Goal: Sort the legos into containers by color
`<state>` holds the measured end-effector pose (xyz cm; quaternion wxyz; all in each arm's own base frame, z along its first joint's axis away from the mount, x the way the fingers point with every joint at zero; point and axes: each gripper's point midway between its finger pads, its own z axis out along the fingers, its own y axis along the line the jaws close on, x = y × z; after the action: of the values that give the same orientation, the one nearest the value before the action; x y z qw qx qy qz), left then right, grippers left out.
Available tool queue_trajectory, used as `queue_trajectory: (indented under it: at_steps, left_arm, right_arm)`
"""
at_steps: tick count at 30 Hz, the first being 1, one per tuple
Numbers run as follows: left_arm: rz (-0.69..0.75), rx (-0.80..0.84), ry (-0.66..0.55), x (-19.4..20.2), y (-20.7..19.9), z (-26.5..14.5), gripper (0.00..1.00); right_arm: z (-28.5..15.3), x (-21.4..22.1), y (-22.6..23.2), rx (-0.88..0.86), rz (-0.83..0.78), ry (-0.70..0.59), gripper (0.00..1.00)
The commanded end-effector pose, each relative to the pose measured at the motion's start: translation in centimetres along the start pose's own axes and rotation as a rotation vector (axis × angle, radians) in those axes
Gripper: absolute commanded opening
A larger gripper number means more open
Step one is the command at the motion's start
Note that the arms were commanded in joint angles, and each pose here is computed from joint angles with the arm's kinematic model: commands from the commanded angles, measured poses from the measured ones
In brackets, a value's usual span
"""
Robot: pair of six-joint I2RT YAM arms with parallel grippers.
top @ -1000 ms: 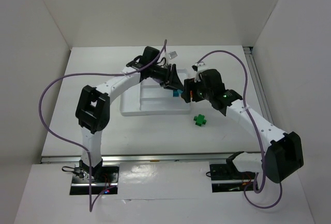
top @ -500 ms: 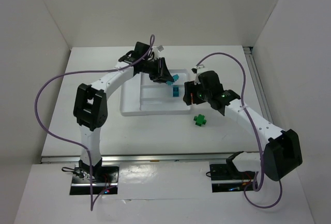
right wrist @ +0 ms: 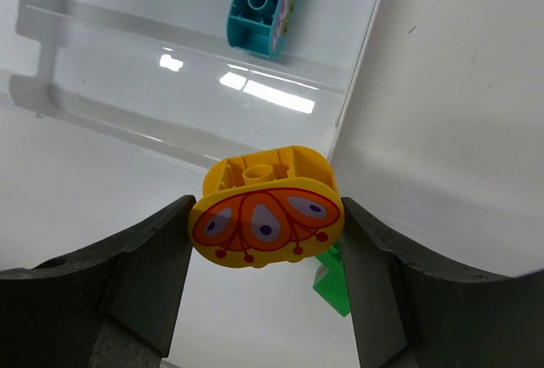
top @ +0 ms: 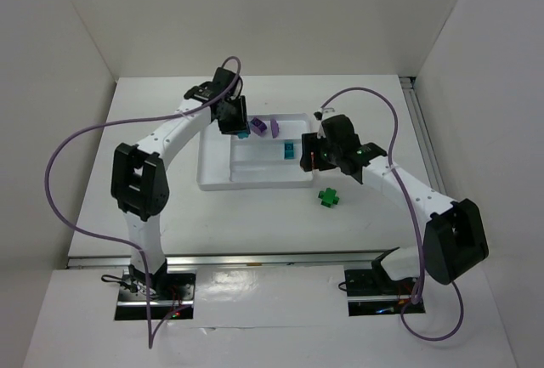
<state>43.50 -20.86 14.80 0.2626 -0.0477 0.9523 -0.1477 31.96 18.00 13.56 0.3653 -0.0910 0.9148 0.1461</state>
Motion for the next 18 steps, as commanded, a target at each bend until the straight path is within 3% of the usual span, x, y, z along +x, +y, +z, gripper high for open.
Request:
queue_trajectory:
  at_steps: [1, 12, 16, 18]
  left_arm:
    - [0.045, -0.084, 0.058, 2.0, 0.7, 1.3, 0.00]
    - [0.082, -0.107, 0.115, 5.2, -1.0, 3.4, 0.00]
    - [0.081, -0.112, 0.108, 5.0, -1.4, 3.9, 0.18]
    - [0.081, -0.113, 0.109, 4.8, -1.6, 4.5, 0.21]
  right_arm:
    - [-0.6, -2.6, 0.2, 0.020, 0.018, -0.063, 0.42]
    - [-0.9, -2.7, 0.1, 0.028, 0.018, -0.069, 0.42]
    - [-0.9, -2.7, 0.1, 0.028, 0.018, -0.069, 0.42]
    - [-0.9, -2.7, 0.1, 0.028, 0.018, -0.069, 0.42]
